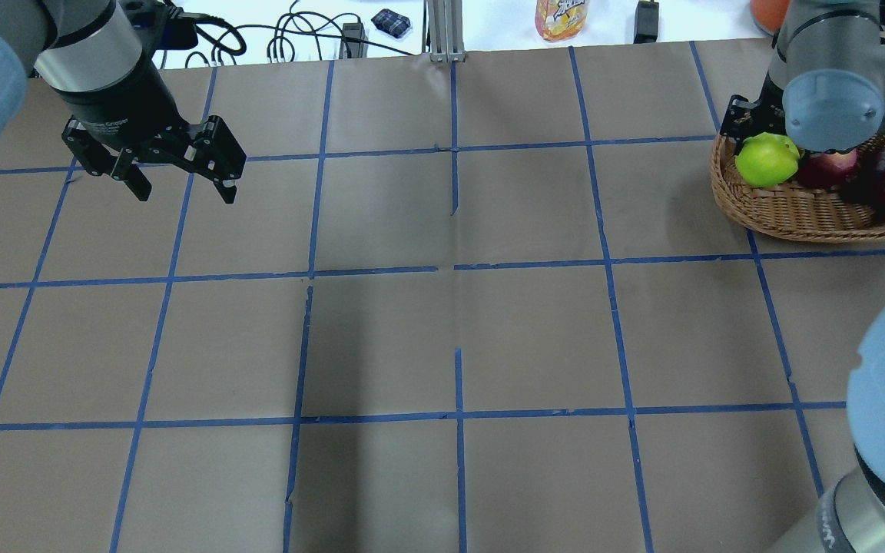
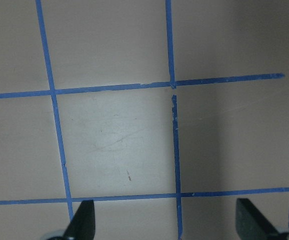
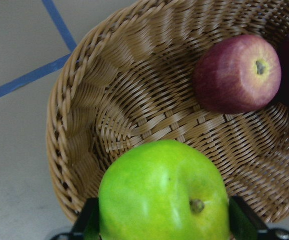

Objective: Put all apples into basket

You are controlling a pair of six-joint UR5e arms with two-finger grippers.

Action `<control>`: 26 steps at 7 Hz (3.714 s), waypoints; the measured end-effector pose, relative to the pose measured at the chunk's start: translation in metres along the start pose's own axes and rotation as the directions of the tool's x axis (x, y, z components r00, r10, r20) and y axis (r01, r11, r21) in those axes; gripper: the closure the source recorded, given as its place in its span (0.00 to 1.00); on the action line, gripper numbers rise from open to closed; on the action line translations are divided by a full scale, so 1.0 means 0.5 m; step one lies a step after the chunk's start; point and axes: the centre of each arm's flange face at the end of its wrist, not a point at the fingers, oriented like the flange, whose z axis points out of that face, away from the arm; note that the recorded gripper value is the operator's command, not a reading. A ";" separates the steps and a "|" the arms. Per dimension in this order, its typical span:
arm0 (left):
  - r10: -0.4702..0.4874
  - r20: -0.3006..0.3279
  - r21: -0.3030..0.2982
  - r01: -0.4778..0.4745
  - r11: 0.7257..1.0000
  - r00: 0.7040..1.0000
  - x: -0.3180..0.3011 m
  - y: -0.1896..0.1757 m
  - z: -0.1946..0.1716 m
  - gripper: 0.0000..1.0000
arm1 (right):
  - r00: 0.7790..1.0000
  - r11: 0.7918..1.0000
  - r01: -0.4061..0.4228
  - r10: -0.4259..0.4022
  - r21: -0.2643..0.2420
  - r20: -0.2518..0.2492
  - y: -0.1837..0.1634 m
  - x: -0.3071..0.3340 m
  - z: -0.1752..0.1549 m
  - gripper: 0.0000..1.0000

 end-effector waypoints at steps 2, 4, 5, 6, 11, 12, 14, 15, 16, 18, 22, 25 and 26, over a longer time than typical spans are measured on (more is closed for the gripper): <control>0.000 0.000 0.000 0.000 1.000 1.000 0.000 0.000 0.000 0.00 | 0.998 1.000 -0.012 0.013 0.018 -0.056 -0.018 0.005 0.054 0.89; 0.001 0.001 0.002 -0.001 1.000 1.000 0.000 -0.001 -0.001 0.00 | 0.995 1.000 -0.014 0.015 0.015 -0.103 -0.025 0.009 0.094 0.02; 0.000 0.000 0.003 0.000 1.000 1.000 -0.001 -0.001 -0.002 0.00 | 0.994 1.000 -0.009 0.010 0.010 -0.109 -0.026 0.011 0.101 0.00; -0.001 0.000 0.004 0.001 1.000 1.000 -0.002 -0.001 -0.003 0.00 | 0.994 1.000 -0.008 0.008 0.000 -0.112 -0.025 0.016 0.102 0.00; -0.005 0.000 0.011 0.005 1.000 1.000 -0.006 -0.002 -0.010 0.00 | 1.000 0.995 0.008 -0.007 -0.102 0.003 0.044 0.074 -0.121 0.00; -0.004 0.000 0.012 0.004 1.000 1.000 -0.006 -0.002 -0.010 0.00 | 0.998 0.992 0.009 -0.002 -0.122 0.057 0.076 0.086 -0.189 0.00; -0.004 0.000 0.009 0.004 1.000 1.000 -0.005 -0.001 -0.008 0.00 | 0.987 0.987 0.014 0.012 -0.159 0.160 0.150 0.106 -0.307 0.00; -0.004 0.000 0.010 0.004 1.000 1.000 -0.005 -0.001 -0.008 0.00 | 0.976 0.983 0.021 0.020 -0.184 0.217 0.199 0.109 -0.361 0.00; -0.005 0.000 0.009 0.005 1.000 1.000 -0.006 -0.001 -0.008 0.00 | 0.962 0.978 0.039 0.019 -0.205 0.273 0.247 0.098 -0.400 0.00; -0.005 0.000 0.006 0.005 1.000 1.000 -0.005 -0.001 -0.005 0.00 | 0.948 0.970 0.125 -0.055 -0.209 0.312 0.334 0.019 -0.435 0.00; -0.005 0.001 0.006 0.005 1.000 1.000 -0.005 -0.001 -0.004 0.00 | 0.951 0.961 0.205 -0.149 -0.187 0.272 0.449 -0.045 -0.459 0.00; -0.008 0.001 0.007 0.008 1.000 1.000 -0.006 -0.003 -0.005 0.00 | 0.956 0.964 0.207 -0.162 -0.168 0.245 0.457 -0.030 -0.478 0.00; -0.006 0.001 0.007 0.006 1.000 1.000 -0.005 -0.002 -0.004 0.00 | 0.954 0.962 0.208 -0.159 -0.179 0.254 0.457 -0.032 -0.480 0.00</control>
